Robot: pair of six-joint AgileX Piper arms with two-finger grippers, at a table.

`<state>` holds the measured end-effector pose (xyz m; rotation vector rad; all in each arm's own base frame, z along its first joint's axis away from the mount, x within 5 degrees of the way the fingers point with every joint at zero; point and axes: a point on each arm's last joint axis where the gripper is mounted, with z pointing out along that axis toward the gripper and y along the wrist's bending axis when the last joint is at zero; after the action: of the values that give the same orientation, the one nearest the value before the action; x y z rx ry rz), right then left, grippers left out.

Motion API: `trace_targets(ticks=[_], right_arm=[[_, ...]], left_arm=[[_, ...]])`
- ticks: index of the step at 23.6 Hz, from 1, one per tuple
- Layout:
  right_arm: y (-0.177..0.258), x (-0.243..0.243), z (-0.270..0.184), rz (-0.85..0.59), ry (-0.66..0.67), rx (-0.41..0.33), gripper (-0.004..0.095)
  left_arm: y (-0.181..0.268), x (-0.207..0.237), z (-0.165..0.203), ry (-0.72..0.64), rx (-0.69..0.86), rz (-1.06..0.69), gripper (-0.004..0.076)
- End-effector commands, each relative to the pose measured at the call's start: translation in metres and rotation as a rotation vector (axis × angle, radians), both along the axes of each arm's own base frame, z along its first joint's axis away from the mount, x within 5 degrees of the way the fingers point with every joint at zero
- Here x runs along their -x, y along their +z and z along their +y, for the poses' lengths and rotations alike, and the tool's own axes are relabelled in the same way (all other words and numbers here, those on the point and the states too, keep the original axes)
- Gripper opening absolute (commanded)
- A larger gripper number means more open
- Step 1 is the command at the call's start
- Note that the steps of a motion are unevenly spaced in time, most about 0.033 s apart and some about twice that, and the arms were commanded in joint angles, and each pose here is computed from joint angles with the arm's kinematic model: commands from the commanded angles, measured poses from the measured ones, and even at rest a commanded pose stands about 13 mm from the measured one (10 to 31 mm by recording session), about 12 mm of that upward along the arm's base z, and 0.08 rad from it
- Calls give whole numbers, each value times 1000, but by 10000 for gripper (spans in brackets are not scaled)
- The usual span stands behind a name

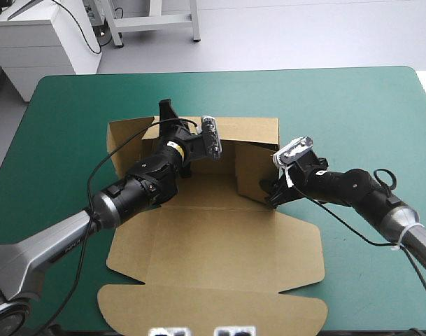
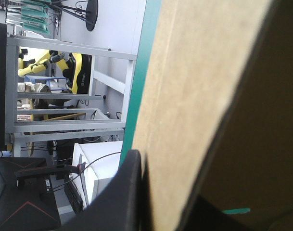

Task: Fold the box

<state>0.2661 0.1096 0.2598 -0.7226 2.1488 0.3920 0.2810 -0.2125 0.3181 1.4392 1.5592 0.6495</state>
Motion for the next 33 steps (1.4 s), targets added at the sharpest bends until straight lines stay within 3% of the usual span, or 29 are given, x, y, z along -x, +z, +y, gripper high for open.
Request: trace_targets(ticks=[1, 8, 11, 13, 15, 18, 20, 28, 31, 33], right_arm=[[22, -9, -6, -126, -112, -26, 542], [26, -10, -5, -116, -113, -57, 130], [27, -9, -3, -107, -96, -60, -8], [27, -9, -3, -104, -93, -60, -18], [27, -10, -4, -113, -108, -61, -18], [32, -17, -11, -153, -245, -111, -18], [35, -20, -14, -191, -289, -110, -18], [40, -25, -22, -252, -393, -133, -18], [40, -25, -22, -252, -393, -133, -18], [40, -25, -22, -251, -395, -136, -18]], left_arm=[[22, 7, -2, -33, 111, -11, 15], [20, 8, -3, -40, 114, 25, 15], [19, 8, -2, -30, 108, 28, 15], [19, 9, -2, -30, 123, 42, 22], [16, 13, -7, -55, 141, 86, 125], [13, 30, -22, -102, 115, 131, 445], [16, 44, -31, -145, 108, 127, 537], [63, 116, -54, -427, 113, -64, 531], [70, 132, -57, -484, 110, -97, 413], [73, 137, -57, -501, 109, -107, 283]])
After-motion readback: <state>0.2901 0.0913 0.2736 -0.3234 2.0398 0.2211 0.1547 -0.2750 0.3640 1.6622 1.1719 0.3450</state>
